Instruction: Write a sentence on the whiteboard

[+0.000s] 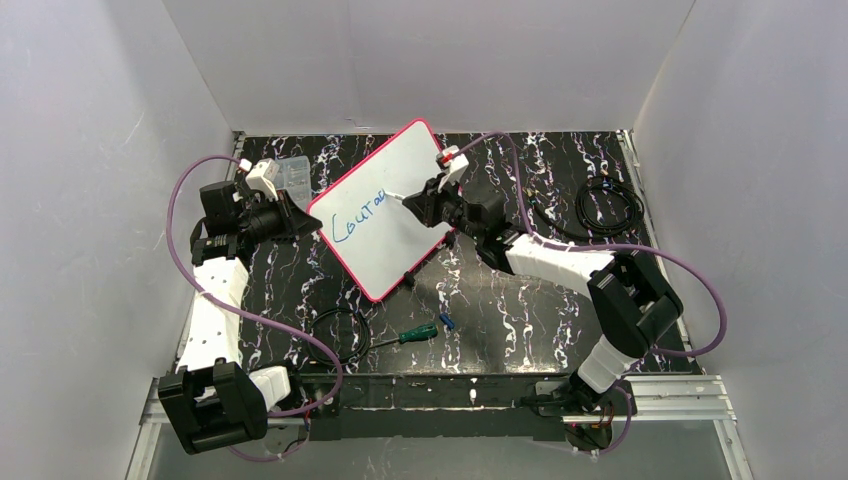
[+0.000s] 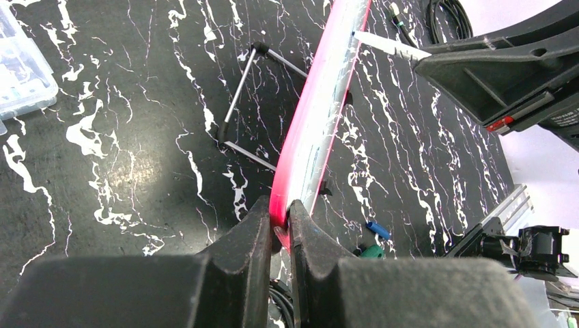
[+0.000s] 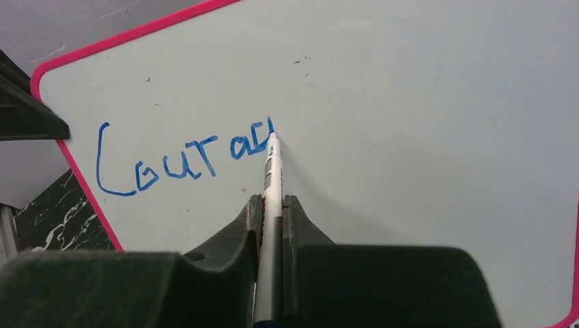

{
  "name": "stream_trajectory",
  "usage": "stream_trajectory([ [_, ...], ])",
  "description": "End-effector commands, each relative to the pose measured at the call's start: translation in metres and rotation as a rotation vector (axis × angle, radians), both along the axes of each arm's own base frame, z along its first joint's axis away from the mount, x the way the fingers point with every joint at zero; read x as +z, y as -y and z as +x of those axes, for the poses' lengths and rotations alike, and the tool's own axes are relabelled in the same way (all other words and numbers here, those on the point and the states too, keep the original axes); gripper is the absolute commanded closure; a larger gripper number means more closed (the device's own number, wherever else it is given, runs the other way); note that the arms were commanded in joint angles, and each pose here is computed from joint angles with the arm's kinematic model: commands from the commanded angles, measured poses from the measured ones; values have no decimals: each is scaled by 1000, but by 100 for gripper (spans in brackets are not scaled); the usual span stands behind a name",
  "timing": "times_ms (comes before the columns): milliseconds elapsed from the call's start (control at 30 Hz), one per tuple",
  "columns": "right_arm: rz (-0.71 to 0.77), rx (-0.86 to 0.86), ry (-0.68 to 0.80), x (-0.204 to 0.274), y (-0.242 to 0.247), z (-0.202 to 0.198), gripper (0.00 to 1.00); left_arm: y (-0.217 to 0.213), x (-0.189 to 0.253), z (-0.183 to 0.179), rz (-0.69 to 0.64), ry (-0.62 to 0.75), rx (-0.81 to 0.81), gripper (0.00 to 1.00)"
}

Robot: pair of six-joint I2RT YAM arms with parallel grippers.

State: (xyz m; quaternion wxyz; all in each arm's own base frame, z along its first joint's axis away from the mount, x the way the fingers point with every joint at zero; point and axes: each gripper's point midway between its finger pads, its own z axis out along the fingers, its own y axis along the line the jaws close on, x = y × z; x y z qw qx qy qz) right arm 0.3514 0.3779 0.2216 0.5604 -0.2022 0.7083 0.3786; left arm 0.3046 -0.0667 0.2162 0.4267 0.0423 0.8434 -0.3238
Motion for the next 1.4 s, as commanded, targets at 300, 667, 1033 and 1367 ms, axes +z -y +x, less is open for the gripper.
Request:
stream_trajectory([
  [300,-49,-12,-60,-35,19,-16,99,-3,-4,-2,40,-5,0,100],
  [667,13,48,-44,-13,6,-34,99,-3,-5,-2,40,-8,0,100],
  [1033,80,-6,76,56,10,-23,99,-4,-4,-2,39,-6,2,100],
  [1367,63,-33,82,50,6,-1,99,-3,-4,-3,39,-7,1,100],
])
